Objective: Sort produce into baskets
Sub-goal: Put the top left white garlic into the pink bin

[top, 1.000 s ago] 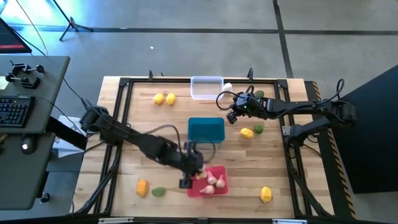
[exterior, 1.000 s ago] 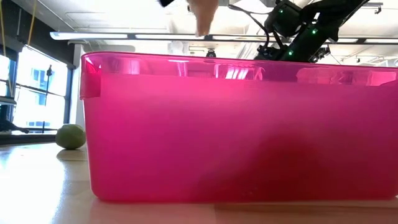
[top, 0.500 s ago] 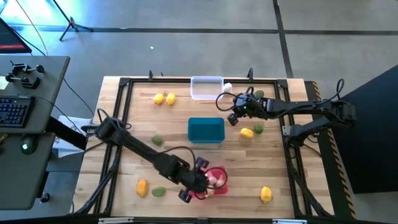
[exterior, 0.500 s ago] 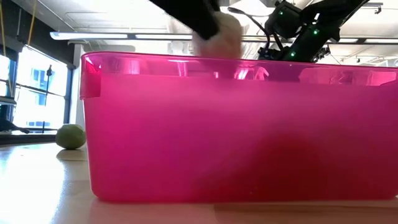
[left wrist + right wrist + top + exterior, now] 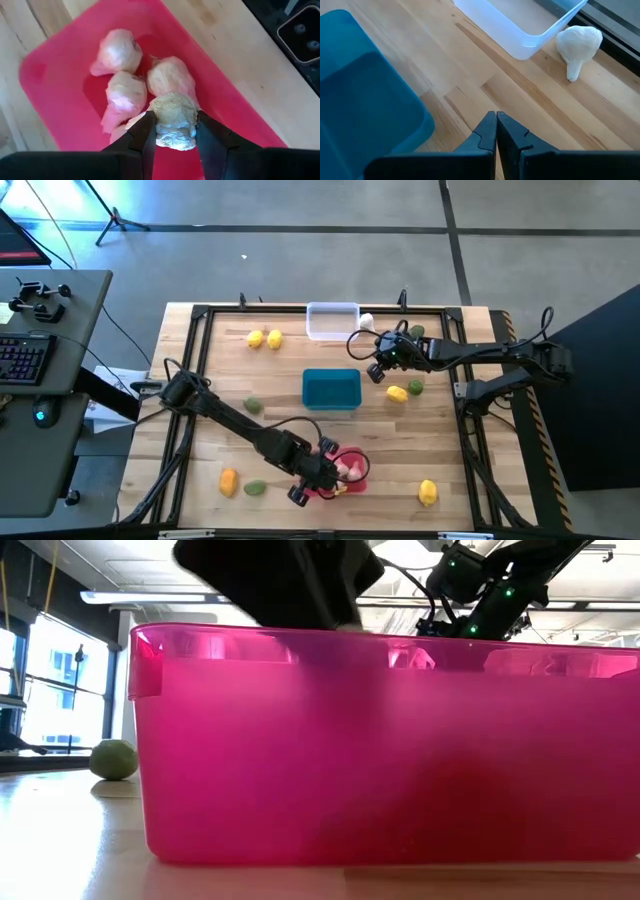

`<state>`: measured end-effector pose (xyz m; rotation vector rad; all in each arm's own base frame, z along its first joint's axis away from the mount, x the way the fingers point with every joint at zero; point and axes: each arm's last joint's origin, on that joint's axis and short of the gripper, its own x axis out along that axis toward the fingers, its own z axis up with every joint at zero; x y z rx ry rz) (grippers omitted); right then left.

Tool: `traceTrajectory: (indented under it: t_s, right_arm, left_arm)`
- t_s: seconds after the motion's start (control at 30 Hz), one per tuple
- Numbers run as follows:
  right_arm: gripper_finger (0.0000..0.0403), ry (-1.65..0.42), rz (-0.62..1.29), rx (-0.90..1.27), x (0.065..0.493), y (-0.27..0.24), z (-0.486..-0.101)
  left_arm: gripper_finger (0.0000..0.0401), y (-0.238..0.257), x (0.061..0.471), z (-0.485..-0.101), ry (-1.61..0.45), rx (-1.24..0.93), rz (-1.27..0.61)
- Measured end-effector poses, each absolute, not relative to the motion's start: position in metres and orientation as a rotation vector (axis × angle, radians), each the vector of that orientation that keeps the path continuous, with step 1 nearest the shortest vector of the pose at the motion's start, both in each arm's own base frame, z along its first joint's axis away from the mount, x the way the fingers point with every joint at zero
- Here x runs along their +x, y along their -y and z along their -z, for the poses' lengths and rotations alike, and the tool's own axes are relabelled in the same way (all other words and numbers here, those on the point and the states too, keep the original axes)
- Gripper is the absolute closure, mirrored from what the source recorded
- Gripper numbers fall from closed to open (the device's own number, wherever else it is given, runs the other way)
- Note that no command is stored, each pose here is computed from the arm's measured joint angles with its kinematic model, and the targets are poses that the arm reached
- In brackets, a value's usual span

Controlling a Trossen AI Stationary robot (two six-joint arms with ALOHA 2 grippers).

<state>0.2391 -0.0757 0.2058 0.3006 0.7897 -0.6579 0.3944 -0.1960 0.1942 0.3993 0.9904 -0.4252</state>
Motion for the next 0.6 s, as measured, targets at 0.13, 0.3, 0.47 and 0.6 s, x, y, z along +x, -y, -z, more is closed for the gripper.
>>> traceTrajectory:
  t_s: [0.13,0.3,0.47,0.6]
  right_arm:
    - [0.0403,-0.792,0.657,0.299,0.239,0.076,-0.206]
    - [0.0403,-0.800,0.649,0.280,0.239,0.076,-0.206]
    - [0.0403,-0.799,0.649,0.279,0.239,0.076,-0.206]
    - [0.0403,-0.801,0.647,0.276,0.239,0.076,-0.206]
  left_arm:
    - [0.0285,0.194,0.397,-0.191,-0.996,0.389,0.433]
    - [0.0254,0.189,0.400,-0.186,-1.023,0.301,0.398]
    - [0.0218,0.184,0.402,-0.186,-1.040,0.238,0.351]
    - [0.0198,0.184,0.402,-0.185,-1.052,0.231,0.343]
